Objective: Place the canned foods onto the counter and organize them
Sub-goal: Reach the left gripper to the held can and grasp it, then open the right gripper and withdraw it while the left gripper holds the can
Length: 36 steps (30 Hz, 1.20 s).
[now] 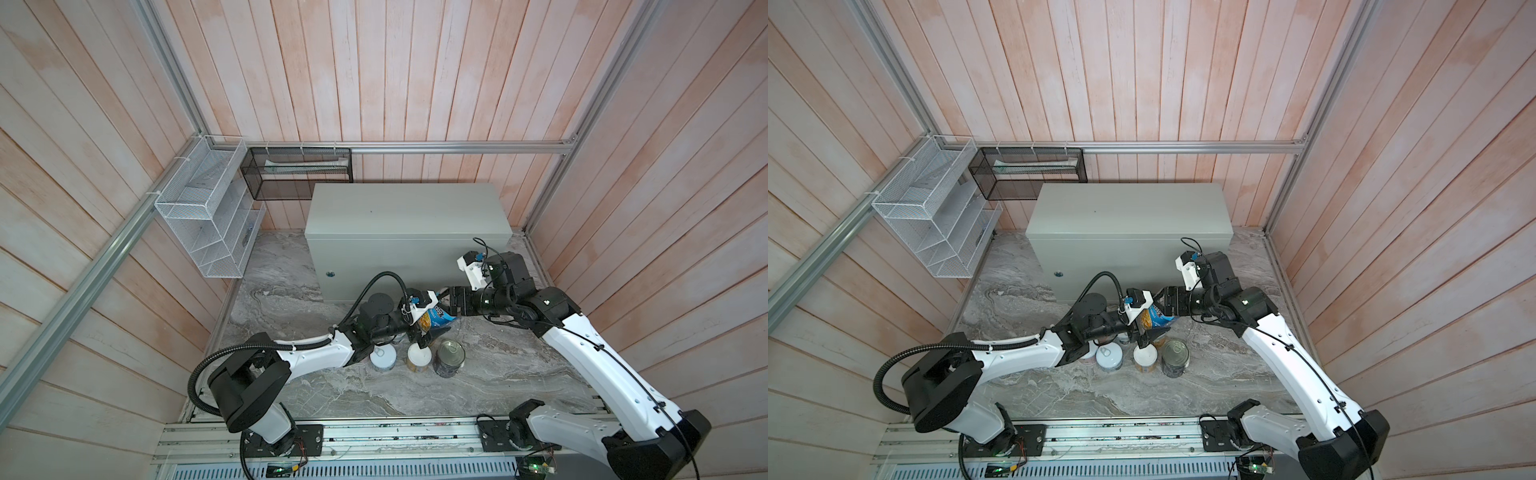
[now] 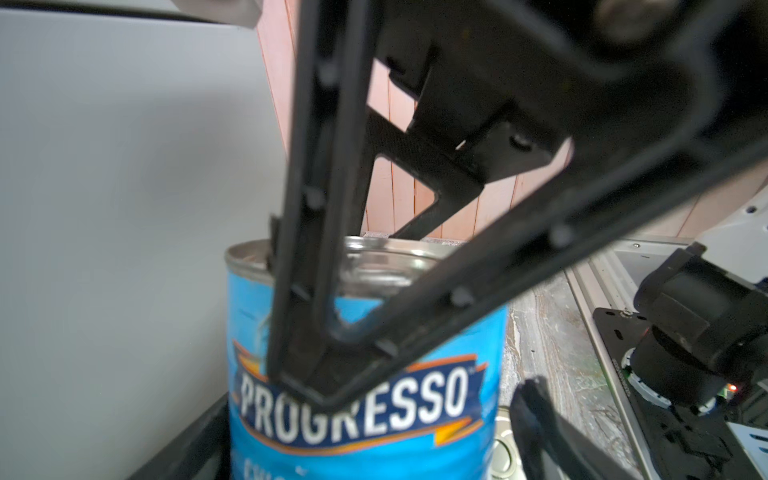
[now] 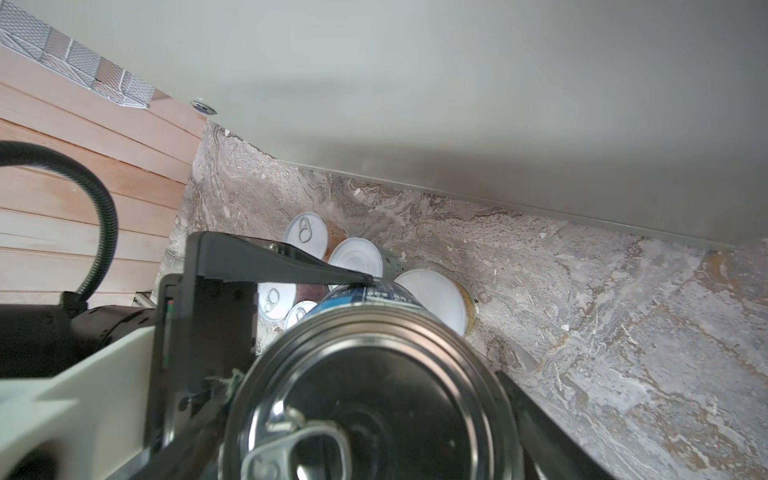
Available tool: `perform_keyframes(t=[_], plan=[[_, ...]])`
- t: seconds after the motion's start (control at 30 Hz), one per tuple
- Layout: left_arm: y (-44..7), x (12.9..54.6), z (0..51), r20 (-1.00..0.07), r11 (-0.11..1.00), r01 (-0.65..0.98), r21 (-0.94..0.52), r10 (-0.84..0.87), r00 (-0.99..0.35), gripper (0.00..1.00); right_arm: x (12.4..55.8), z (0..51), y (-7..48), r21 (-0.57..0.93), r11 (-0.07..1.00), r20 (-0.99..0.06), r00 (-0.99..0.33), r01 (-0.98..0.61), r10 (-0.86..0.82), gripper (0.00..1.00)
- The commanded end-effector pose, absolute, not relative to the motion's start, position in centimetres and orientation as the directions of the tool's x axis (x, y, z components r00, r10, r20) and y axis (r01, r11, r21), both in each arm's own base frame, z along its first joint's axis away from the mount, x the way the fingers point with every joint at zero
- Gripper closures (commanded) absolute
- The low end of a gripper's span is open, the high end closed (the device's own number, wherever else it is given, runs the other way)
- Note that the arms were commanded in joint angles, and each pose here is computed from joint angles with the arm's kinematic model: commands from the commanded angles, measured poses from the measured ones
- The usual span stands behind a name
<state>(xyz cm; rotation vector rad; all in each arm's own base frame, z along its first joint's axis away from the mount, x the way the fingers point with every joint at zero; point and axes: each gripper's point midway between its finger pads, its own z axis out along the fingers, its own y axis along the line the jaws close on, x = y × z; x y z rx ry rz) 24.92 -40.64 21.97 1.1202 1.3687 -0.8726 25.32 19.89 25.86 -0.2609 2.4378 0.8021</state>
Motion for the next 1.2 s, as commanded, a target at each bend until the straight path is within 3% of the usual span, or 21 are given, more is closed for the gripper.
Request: perform_keyframes(t=[0.0,0.3,0.43,0.73,1.17], plan=[[-41.6,24.7,22.1,-0.991,0.243,0.967,0.080,0.125,0.051,0.00,25.9,32.6,21.2,0.542,0.696,-0.698,-0.713,-0.470,0.062,0.46],[-42.1,25.3,22.3,-0.991,0.249,0.964,0.093,0.119,0.065,0.00,25.9,32.8,21.4,0.592,0.650,-0.679,-0.730,-0.477,0.082,0.47],[-42.2,25.5,22.4,-0.991,0.255,0.962,0.093,0.119,0.065,0.18,26.3,32.2,21.1,0.588,0.663,-0.673,-0.735,-0.463,0.084,0.47],[-41.9,26.2,23.4,-0.995,0.305,0.950,0.062,0.090,0.036,0.34,26.4,31.8,20.8,0.587,0.671,-0.672,-0.735,-0.453,0.092,0.45],[-41.1,25.8,27.4,-0.999,0.321,0.947,0.009,0.035,-0.003,0.46,26.2,32.7,20.1,0.579,0.666,-0.720,-0.678,-0.471,0.148,0.11]])
